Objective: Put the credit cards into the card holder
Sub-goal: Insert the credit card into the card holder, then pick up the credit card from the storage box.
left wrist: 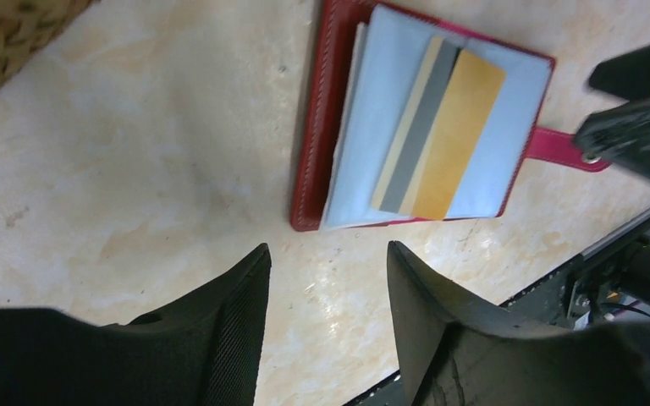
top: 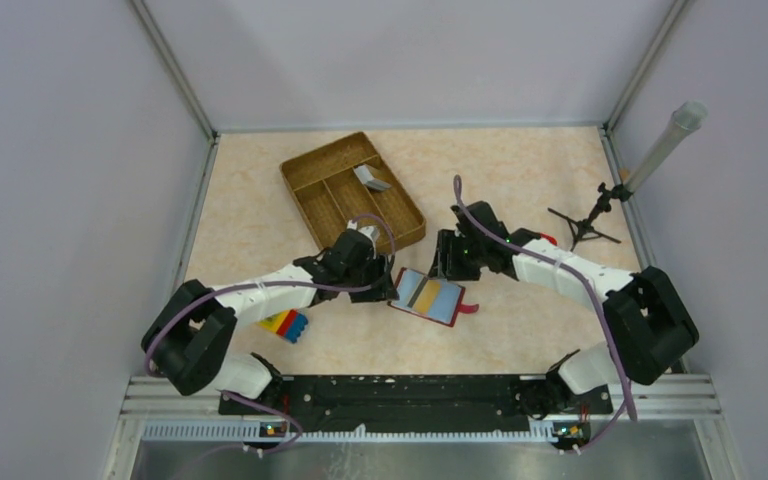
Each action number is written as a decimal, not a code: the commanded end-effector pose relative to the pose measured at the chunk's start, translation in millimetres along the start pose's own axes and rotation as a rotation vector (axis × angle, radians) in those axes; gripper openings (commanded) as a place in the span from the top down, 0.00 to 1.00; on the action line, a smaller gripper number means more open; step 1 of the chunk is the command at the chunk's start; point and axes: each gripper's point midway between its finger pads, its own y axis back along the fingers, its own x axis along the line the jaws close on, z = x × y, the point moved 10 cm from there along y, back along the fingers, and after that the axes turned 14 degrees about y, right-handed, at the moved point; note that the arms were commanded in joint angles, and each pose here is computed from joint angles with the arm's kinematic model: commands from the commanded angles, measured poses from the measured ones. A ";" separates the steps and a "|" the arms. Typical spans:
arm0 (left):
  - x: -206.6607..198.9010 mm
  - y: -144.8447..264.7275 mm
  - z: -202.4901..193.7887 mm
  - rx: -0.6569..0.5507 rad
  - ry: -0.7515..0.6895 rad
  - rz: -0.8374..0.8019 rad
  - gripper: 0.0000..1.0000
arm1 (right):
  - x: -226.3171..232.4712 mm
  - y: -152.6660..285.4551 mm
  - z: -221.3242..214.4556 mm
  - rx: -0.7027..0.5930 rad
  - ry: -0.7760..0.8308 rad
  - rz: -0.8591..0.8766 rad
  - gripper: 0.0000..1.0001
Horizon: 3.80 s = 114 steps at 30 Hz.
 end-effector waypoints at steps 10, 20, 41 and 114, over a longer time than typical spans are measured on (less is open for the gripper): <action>-37.4 -20.8 33.0 -0.076 -0.078 -0.083 0.48 | 8.1 -14.4 -27.7 0.008 -0.221 0.014 0.58; -24.2 -36.9 27.9 -0.054 -0.061 -0.036 0.52 | 5.7 -30.6 -34.3 0.039 -0.232 0.002 0.62; -11.0 -41.8 15.8 -0.013 -0.018 -0.032 0.65 | 14.5 -57.5 -36.3 0.044 -0.237 0.024 0.71; 74.5 85.3 206.1 -0.230 0.270 0.192 0.01 | 58.1 -153.7 237.7 -0.358 0.541 -0.099 0.16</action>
